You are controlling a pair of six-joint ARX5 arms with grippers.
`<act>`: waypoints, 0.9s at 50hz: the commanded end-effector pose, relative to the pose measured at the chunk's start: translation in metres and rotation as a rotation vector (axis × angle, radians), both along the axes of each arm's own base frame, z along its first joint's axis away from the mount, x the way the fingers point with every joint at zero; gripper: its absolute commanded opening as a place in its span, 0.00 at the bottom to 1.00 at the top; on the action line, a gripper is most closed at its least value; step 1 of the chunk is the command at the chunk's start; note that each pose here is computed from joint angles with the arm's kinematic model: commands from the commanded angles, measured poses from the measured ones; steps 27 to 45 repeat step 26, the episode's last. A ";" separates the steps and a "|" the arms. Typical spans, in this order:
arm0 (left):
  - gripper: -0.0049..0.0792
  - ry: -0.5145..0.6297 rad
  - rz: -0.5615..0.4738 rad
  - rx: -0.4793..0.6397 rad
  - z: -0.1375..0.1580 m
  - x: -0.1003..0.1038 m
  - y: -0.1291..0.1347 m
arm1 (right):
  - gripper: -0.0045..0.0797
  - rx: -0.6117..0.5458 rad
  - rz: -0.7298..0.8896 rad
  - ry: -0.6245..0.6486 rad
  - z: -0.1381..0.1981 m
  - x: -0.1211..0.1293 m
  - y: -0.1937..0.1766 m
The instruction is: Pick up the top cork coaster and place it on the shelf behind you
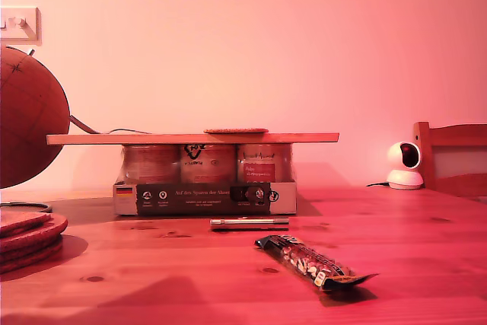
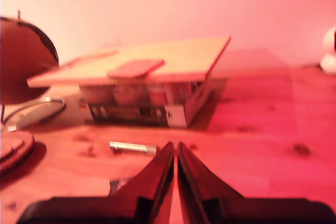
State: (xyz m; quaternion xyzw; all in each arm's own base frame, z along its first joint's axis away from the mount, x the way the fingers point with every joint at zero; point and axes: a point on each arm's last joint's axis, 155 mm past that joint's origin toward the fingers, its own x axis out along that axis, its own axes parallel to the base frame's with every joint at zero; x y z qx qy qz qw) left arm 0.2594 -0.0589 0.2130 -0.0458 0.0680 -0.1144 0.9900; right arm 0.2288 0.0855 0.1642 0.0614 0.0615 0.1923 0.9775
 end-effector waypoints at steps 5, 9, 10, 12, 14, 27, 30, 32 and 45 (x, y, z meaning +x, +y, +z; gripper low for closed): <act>0.03 -0.018 0.030 -0.022 -0.009 -0.006 0.006 | 0.04 -0.015 0.007 0.050 -0.010 -0.004 0.001; 0.03 -0.037 0.046 -0.025 -0.007 -0.010 0.010 | 0.04 -0.029 0.007 0.106 -0.024 -0.006 0.000; 0.03 -0.042 0.046 -0.027 -0.005 -0.010 0.010 | 0.04 -0.032 0.007 0.119 -0.027 -0.007 0.000; 0.03 -0.054 0.045 -0.030 -0.003 -0.011 0.010 | 0.04 -0.039 0.007 0.148 -0.034 -0.009 -0.001; 0.03 -0.062 0.046 -0.037 0.000 -0.012 0.011 | 0.04 -0.047 0.007 0.177 -0.041 -0.011 -0.001; 0.03 -0.047 0.048 -0.062 -0.003 -0.013 0.011 | 0.04 -0.077 0.007 0.297 -0.071 -0.021 -0.004; 0.03 -0.047 0.048 -0.062 -0.003 -0.013 0.011 | 0.04 -0.077 0.007 0.297 -0.071 -0.021 -0.004; 0.03 -0.047 0.048 -0.062 -0.003 -0.013 0.011 | 0.04 -0.077 0.007 0.297 -0.071 -0.021 -0.004; 0.03 -0.047 0.048 -0.062 -0.003 -0.013 0.011 | 0.04 -0.077 0.007 0.297 -0.071 -0.021 -0.004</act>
